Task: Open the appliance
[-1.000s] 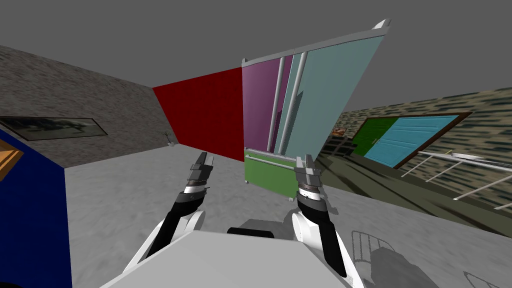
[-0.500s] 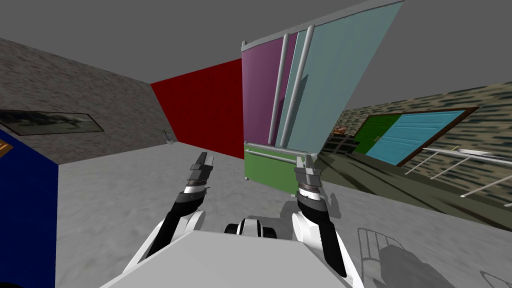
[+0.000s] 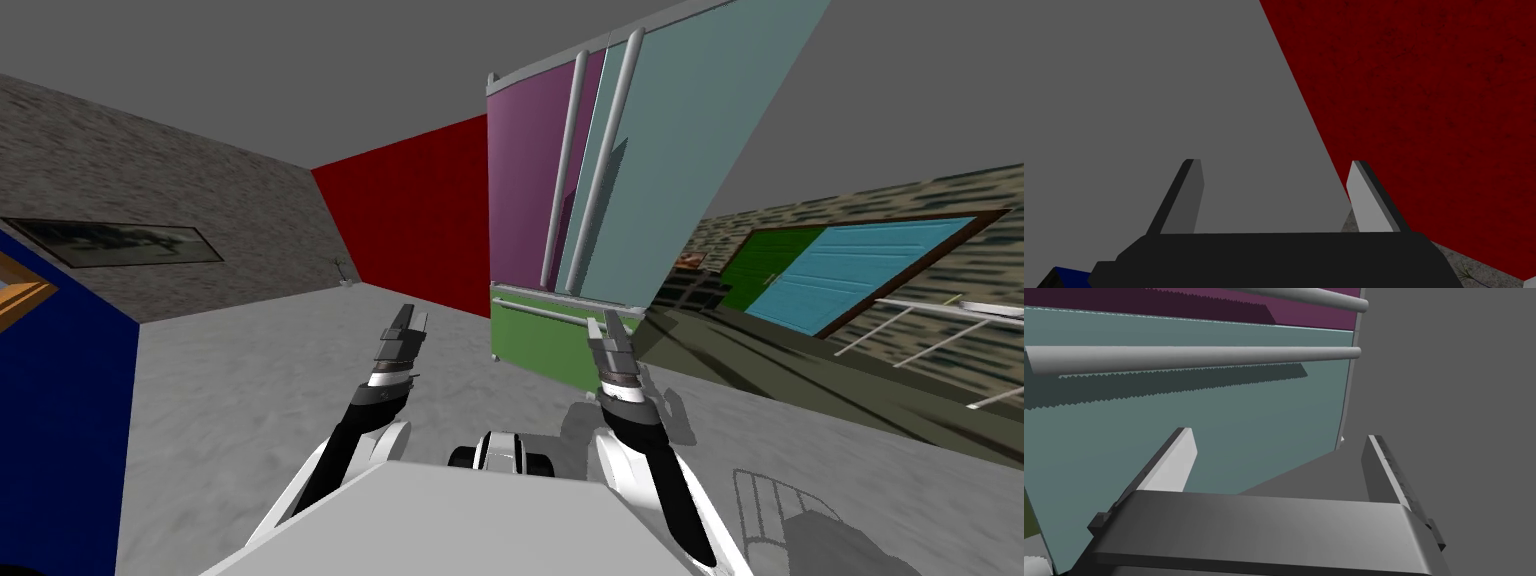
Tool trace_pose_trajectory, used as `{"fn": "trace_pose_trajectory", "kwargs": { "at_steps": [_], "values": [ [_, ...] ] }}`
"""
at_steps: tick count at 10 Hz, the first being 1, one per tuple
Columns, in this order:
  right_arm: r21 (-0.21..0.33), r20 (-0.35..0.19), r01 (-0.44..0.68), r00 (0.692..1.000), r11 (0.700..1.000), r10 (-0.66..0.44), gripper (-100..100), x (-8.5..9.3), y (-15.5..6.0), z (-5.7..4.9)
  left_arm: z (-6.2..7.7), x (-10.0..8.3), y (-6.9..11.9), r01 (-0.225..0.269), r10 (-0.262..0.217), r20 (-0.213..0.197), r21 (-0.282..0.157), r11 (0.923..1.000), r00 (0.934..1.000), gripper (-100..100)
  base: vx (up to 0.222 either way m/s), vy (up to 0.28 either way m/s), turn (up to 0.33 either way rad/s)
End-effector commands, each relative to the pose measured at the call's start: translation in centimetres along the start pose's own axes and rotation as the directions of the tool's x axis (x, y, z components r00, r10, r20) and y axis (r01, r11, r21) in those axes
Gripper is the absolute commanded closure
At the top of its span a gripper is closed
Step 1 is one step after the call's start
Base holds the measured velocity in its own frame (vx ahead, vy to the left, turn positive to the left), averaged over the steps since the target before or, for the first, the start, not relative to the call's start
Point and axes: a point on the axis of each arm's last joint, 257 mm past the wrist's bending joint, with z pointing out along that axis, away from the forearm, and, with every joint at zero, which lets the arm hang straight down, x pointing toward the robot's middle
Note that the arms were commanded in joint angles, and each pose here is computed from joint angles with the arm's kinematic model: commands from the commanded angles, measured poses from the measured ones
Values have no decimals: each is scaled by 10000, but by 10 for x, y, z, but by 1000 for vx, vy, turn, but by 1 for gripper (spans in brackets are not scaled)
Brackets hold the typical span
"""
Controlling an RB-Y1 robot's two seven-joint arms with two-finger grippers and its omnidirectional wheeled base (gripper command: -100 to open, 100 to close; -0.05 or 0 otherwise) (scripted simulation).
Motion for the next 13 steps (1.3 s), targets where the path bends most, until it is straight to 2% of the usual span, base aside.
{"fn": "trace_pose_trajectory", "kwargs": {
  "at_steps": [1,3,6,9,13],
  "values": [
    [377,-612,1337,9895,9903,-1313,-100,0,-10,-5,0,0,0,0,0,0,0,10000,10000,0,103,4,91],
    [626,-1092,2498,9641,9663,-2421,-100,-2,-20,-10,0,0,0,0,0,0,0,10000,10000,0,97,11,86],
    [862,-1850,4290,8937,8992,-4087,-100,-8,-34,-17,0,0,0,0,0,0,0,10000,10000,0,109,9,96],
    [899,-2600,5908,7911,8018,-5537,-100,-17,-47,-24,0,0,0,-1,1,0,0,10000,10000,0,102,-5,95],
    [622,-3525,7663,6163,6394,-7043,-100,-31,-63,-33,0,0,0,-1,1,0,-1,10000,10000,0,109,1,94]
  ]
}}
